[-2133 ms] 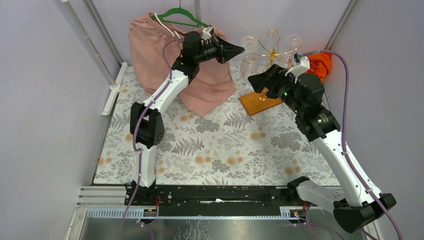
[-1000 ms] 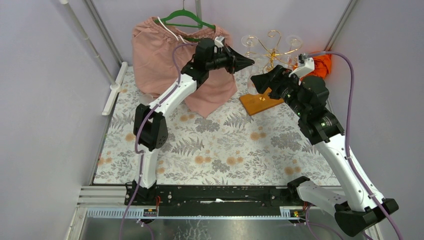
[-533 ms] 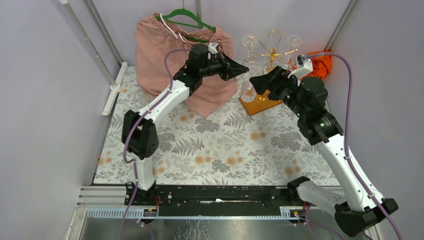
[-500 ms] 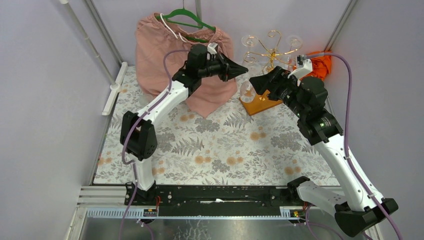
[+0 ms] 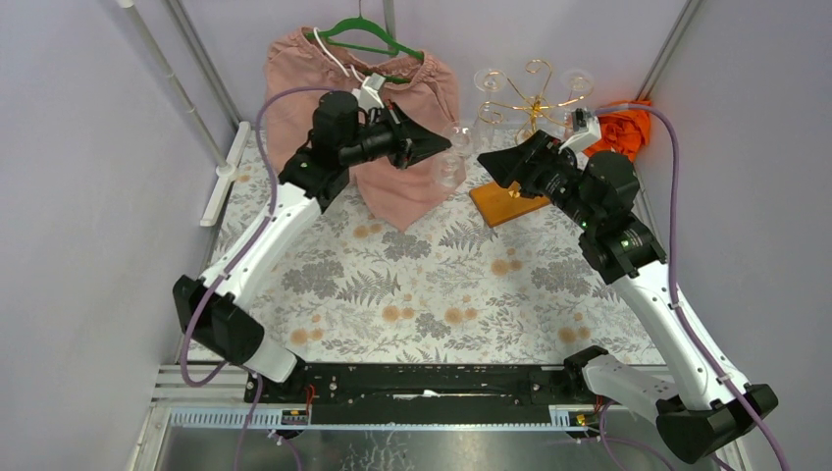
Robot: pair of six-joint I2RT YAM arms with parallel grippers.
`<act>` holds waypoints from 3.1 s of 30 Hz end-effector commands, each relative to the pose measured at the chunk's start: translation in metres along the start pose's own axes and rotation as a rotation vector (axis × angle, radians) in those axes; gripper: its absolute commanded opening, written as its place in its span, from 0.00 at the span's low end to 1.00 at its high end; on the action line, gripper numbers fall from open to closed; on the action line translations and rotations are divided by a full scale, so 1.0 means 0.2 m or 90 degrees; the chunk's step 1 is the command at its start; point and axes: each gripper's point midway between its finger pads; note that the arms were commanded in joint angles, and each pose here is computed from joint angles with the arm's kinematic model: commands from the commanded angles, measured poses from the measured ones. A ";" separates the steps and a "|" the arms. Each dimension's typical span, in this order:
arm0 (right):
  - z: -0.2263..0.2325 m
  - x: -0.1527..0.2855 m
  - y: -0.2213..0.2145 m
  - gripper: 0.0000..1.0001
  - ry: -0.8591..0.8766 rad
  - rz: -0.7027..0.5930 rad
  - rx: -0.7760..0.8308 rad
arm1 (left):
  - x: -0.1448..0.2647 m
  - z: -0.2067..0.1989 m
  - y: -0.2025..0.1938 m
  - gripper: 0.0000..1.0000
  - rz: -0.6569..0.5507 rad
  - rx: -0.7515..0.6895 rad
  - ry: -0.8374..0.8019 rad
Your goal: Take the wine glass off the wine glass rack
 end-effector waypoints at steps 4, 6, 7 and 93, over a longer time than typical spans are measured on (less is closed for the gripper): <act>0.14 0.01 0.04 0.79 0.074 -0.006 -0.010 | 0.16 0.06 0.08 0.00 -0.063 -0.204 0.127; 0.15 0.01 0.04 0.79 0.075 -0.008 -0.011 | 0.17 0.04 0.06 0.00 -0.053 -0.207 0.111; 0.14 0.01 0.04 0.79 0.072 -0.008 -0.014 | 0.17 0.02 0.04 0.00 -0.043 -0.201 0.085; 0.68 0.34 0.06 0.19 0.726 -0.015 -0.372 | 0.68 -0.39 -0.05 0.00 -0.026 0.089 -0.331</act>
Point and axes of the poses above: each gripper's point midway between its finger pads, its own x axis back along the fingers, its own z axis along the line the jaws close on, y = z × x, and after that the axes turned 4 degrees about -x, right-handed
